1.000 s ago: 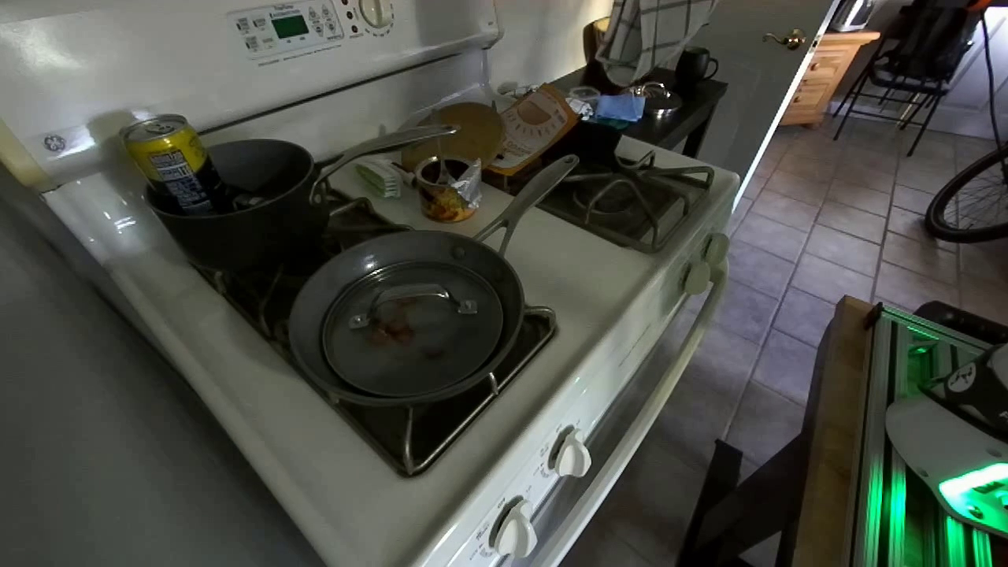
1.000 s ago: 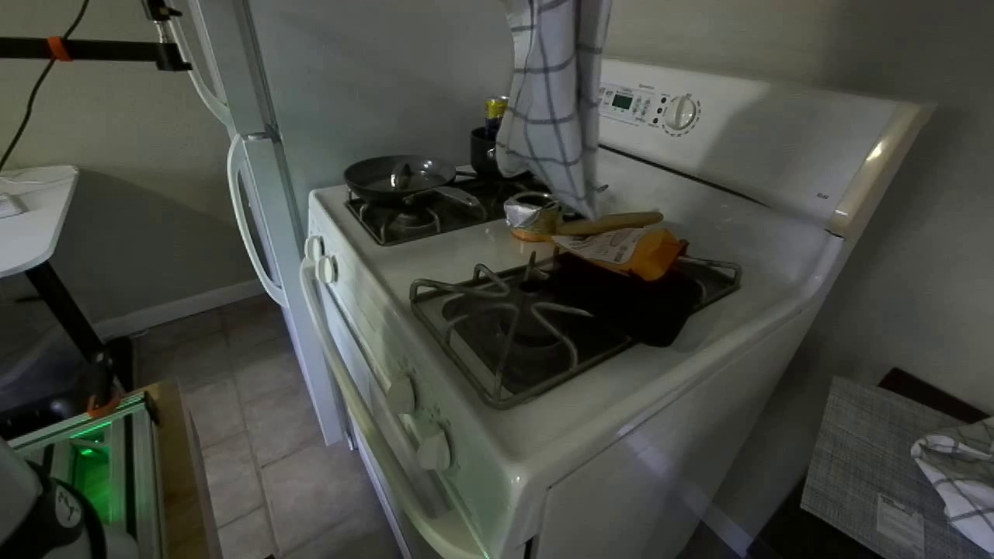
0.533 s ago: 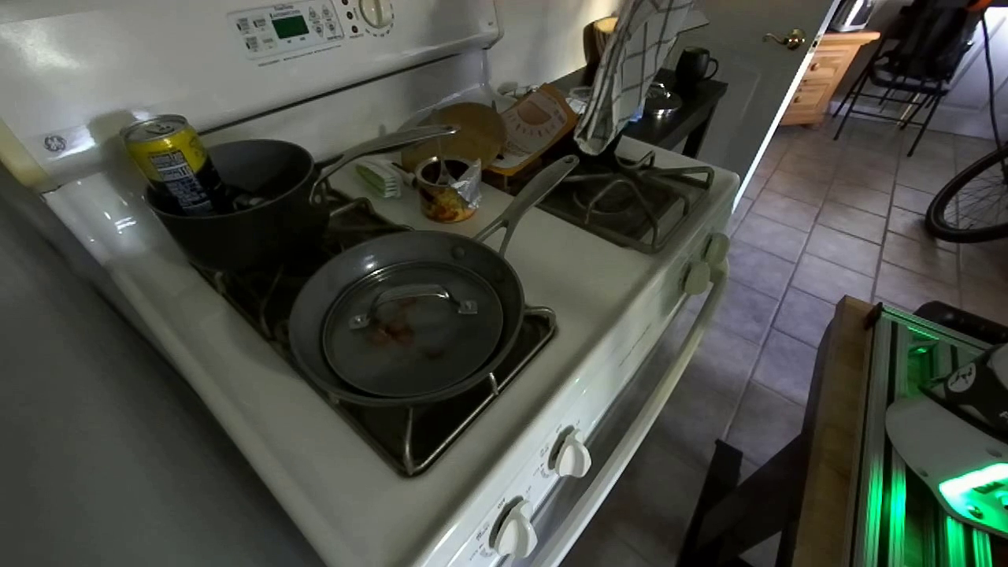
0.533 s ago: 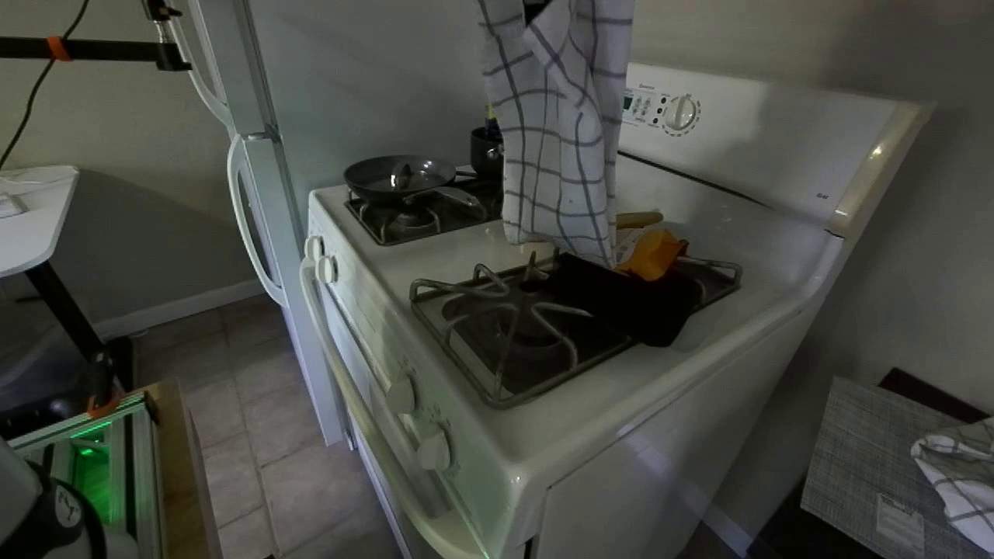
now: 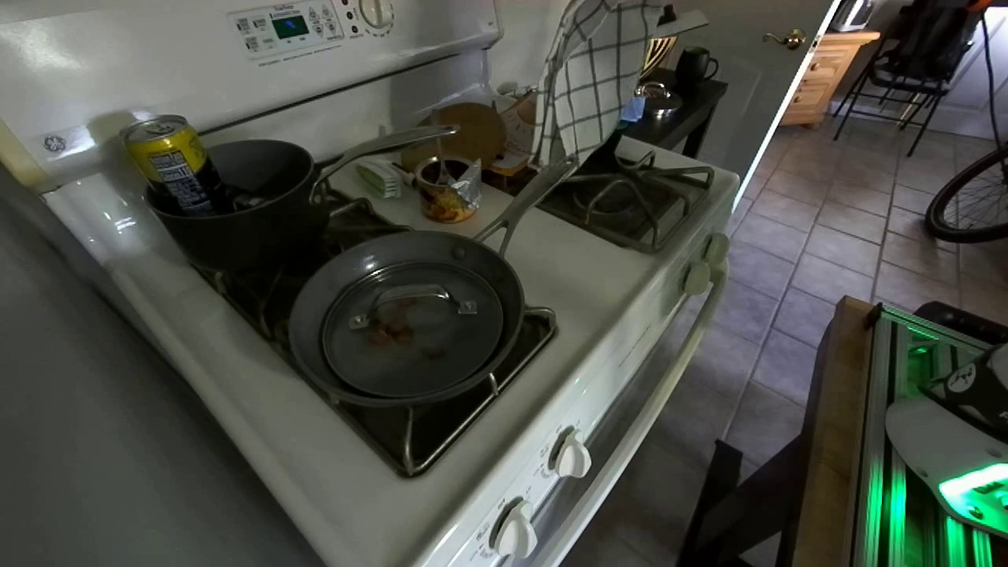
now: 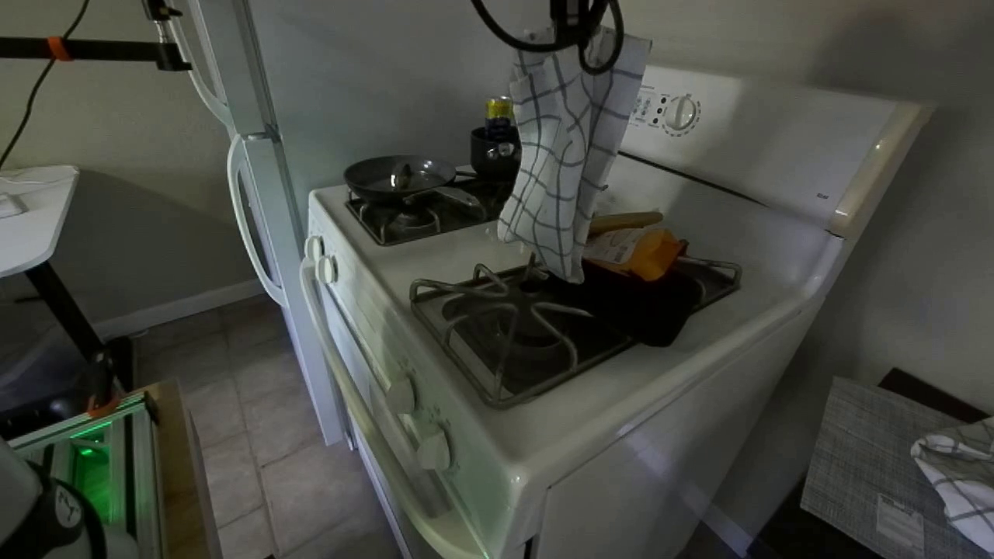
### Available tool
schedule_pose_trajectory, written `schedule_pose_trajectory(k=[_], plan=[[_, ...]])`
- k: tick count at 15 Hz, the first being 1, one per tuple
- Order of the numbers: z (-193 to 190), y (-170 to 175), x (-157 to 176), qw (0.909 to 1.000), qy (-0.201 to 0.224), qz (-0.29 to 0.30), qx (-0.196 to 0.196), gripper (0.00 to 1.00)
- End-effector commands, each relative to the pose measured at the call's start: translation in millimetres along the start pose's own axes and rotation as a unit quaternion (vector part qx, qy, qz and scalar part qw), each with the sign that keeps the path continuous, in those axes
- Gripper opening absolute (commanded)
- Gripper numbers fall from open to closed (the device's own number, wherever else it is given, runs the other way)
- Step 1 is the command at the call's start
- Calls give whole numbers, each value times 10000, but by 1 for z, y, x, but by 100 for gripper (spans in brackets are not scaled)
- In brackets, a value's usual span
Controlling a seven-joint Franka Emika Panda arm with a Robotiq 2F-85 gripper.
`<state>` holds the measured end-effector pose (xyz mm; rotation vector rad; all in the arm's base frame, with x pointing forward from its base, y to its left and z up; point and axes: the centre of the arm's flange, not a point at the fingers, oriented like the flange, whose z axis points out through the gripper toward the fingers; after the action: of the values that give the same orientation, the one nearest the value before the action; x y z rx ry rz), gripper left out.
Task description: Fold the towel, then put the towel on the pan
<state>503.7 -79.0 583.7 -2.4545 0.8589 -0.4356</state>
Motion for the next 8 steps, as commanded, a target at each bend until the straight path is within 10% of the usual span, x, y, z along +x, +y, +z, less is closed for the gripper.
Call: schedule_pose_trajectory(k=[1,8], plan=[[1,-27,20,9989,52,-257,387,2],[-9,-43,17,9949,-188,-961,254,2]])
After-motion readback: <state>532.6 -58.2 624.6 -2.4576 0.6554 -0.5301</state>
